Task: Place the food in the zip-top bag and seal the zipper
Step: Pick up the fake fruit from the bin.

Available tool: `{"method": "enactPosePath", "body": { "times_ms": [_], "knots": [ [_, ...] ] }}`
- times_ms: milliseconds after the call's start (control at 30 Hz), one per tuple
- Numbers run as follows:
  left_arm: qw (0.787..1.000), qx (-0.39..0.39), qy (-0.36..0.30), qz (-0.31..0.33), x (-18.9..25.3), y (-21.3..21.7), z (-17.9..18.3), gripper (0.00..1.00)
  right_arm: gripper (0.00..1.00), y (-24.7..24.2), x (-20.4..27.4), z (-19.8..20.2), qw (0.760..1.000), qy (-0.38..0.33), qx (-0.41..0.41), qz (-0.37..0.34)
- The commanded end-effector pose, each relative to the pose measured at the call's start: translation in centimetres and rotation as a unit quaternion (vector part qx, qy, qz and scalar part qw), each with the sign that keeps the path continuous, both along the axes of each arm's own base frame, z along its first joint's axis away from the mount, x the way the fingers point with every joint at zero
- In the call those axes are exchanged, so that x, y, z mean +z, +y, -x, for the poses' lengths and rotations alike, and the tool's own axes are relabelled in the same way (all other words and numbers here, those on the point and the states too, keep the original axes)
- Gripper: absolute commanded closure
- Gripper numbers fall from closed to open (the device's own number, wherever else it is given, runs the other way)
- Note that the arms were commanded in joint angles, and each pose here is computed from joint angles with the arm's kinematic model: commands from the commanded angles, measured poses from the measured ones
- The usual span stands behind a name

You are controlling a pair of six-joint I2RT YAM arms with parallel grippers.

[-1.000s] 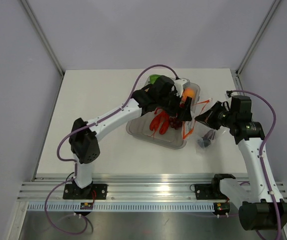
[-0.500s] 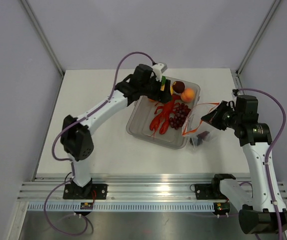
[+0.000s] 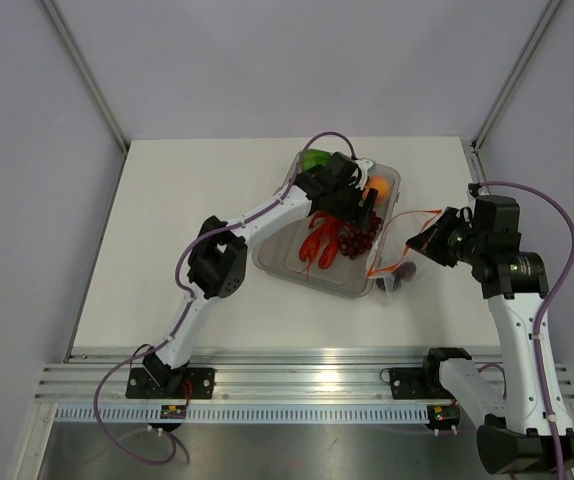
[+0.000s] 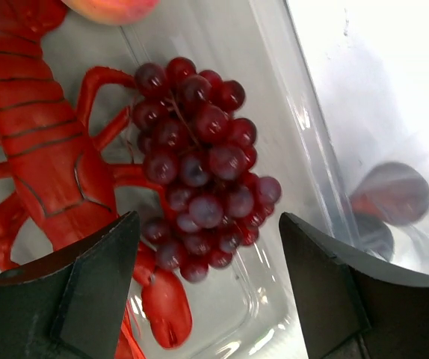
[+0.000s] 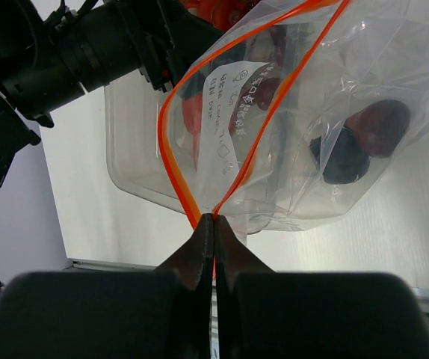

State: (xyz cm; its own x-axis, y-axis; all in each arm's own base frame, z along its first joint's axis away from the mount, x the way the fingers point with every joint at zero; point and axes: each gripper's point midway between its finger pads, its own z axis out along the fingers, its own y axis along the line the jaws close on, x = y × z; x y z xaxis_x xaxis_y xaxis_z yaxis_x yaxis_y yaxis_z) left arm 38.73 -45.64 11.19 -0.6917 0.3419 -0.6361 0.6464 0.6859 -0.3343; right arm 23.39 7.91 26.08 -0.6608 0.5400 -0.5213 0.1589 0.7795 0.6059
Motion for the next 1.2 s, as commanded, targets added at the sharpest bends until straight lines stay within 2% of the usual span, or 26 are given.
{"method": "enactPosePath", "body": {
  "times_ms": [0,167,367,467,567,633,700,733,833,1000,1033,1167],
  "knots": [
    [0.999,0.006,-0.035,0.018,0.7,-2.1,-1.5,0.22,1.0,0.0,1.5,0.0,1.0,-0.026,0.004,0.006],
    [0.998,0.019,-0.053,0.003,-0.6,-3.3,-3.0,0.19,1.0,0.3,1.3,0.1,1.0,-0.025,0.012,0.0],
    [0.998,0.026,-0.051,-0.002,-2.8,-3.5,-3.4,0.24,1.0,0.4,1.3,-0.1,1.0,-0.027,0.016,-0.002],
    [0.999,0.025,-0.047,-0.007,-3.2,-3.4,-3.2,0.31,1.0,0.5,1.3,-0.2,1.0,-0.027,0.016,-0.004],
    [0.999,0.016,-0.05,-0.008,-2.9,-3.4,-2.9,0.44,1.0,0.5,1.3,-0.4,0.999,-0.028,0.017,-0.005],
    [0.999,0.007,-0.053,-0.005,-2.3,-3.3,-2.7,0.58,1.0,0.8,1.5,-0.5,0.999,-0.031,0.022,-0.011],
    [0.998,-0.002,-0.065,-0.005,-1.1,-3.0,-2.7,0.67,1.0,0.9,1.5,-0.6,0.999,-0.031,0.024,-0.014],
    [0.998,-0.004,-0.067,-0.01,-1.1,-2.7,-2.6,0.75,1.0,1.0,1.5,-0.7,0.999,-0.032,0.026,-0.014],
    [0.997,0.0,-0.073,-0.004,1.1,-1.5,-2.6,0.88,1.0,0.9,1.5,-0.9,0.999,-0.033,0.025,-0.014],
    [0.996,0.015,-0.081,0.033,5.5,0.9,-2.6,0.96,1.0,0.9,1.4,-1.1,0.999,-0.033,0.027,-0.012],
    [0.994,0.017,-0.094,0.053,7.9,1.3,-2.6,0.97,1.0,0.9,1.3,-1.1,0.999,-0.032,0.027,-0.013],
    [0.993,0.03,-0.092,0.071,9.9,3.4,-2.2,1.0,1.0,0.9,1.1,-1.1,0.999,-0.032,0.028,-0.012]
  ]
}}
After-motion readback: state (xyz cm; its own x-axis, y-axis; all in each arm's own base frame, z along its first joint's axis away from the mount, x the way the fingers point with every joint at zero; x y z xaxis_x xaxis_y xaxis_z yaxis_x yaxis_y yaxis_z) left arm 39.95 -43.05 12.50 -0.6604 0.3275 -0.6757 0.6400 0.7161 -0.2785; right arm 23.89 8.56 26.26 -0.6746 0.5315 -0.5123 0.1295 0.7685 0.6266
